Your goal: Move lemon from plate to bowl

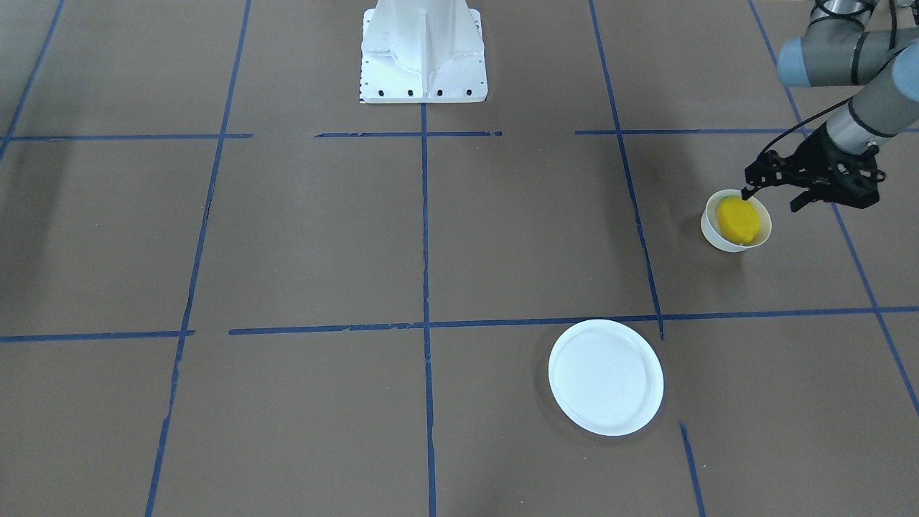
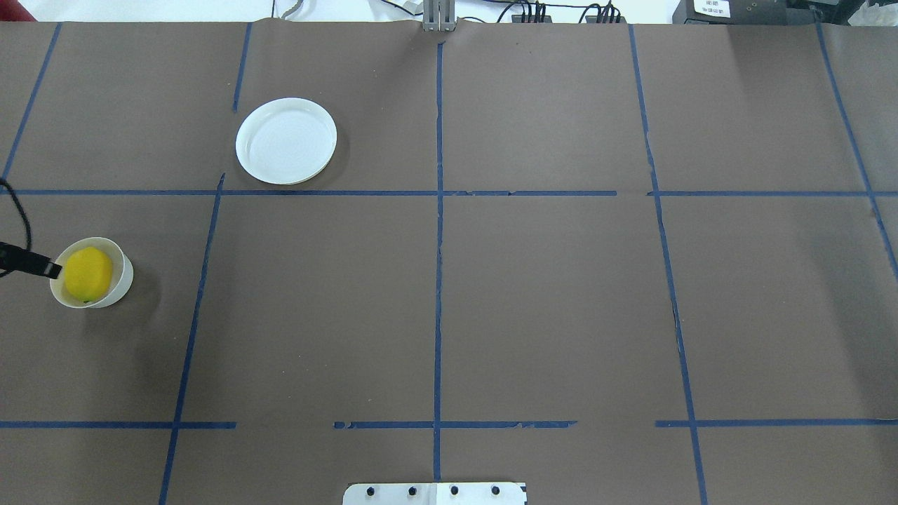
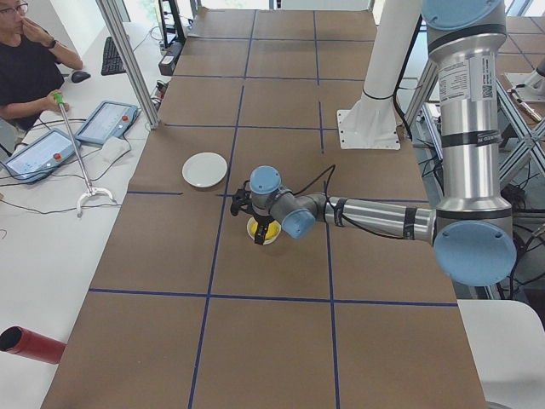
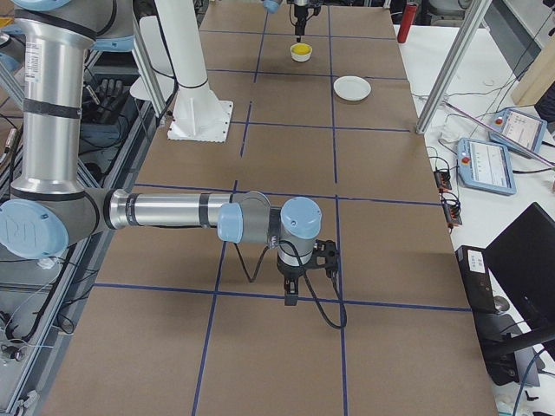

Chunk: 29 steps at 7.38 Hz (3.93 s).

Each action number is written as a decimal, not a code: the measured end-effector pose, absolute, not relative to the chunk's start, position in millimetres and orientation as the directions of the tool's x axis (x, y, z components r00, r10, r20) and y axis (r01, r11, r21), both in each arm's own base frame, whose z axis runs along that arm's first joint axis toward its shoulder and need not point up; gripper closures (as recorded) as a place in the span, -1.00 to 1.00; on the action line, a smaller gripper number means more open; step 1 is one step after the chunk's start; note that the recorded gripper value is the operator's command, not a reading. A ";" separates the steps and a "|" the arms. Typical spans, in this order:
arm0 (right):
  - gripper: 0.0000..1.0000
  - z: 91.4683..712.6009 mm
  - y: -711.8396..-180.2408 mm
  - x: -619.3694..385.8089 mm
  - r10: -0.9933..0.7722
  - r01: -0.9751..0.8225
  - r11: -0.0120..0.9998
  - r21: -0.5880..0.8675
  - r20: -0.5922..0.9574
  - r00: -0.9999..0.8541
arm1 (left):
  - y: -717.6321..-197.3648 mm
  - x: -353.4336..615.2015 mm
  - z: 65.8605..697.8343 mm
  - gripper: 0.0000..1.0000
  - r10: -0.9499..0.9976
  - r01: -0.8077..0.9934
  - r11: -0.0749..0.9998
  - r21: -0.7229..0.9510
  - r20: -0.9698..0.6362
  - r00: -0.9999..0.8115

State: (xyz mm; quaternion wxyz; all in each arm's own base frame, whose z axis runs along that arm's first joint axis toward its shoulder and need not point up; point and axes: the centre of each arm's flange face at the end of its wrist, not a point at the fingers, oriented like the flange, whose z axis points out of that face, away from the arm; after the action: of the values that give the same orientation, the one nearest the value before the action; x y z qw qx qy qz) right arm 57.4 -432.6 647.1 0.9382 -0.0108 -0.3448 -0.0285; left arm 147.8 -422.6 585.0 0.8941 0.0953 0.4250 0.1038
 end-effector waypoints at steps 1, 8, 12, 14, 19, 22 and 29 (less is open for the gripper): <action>-1.00 647.1 -432.6 57.4 -0.046 0.061 0.998 -0.001 0.648 0.761 | -411.6 92.4 604.7 -0.97 0.306 -0.105 0.943 0.316 -0.699 0.646; -1.00 647.1 -432.6 57.4 -0.046 0.061 0.998 -0.001 0.648 0.761 | -402.2 -92.7 641.4 -1.00 0.137 -0.075 0.990 0.123 -0.643 0.753; -1.00 647.1 -432.6 57.4 -0.046 0.061 0.998 -0.001 0.648 0.761 | -391.2 -92.5 646.4 -1.00 0.046 -0.028 0.999 0.038 -0.654 0.755; -1.00 647.1 -432.6 57.4 -0.046 0.061 0.998 0.000 0.648 0.761 | -392.4 -91.7 642.5 -1.00 0.020 -0.022 1.000 0.006 -0.660 0.751; -1.00 647.1 -432.6 57.4 -0.046 0.061 0.998 -0.001 0.648 0.761 | -404.1 -89.9 624.7 -1.00 0.019 -0.034 0.999 -0.009 -0.662 0.750; -1.00 647.1 -432.6 57.4 -0.046 0.061 0.998 -0.001 0.648 0.761 | -407.0 -88.4 621.7 -1.00 0.051 -0.055 0.998 0.015 -0.665 0.745; -1.00 647.1 -432.6 57.4 -0.046 0.061 0.998 -0.001 0.648 0.761 | -408.5 -81.5 623.4 -1.00 0.050 -0.056 0.998 0.016 -0.726 0.686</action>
State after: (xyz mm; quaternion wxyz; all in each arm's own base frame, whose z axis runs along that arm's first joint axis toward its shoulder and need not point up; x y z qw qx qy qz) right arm 57.4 -432.6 647.1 0.9382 -0.0107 -0.3448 -0.0285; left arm -81.5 -408.5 623.4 0.9182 -0.0036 0.3951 0.0287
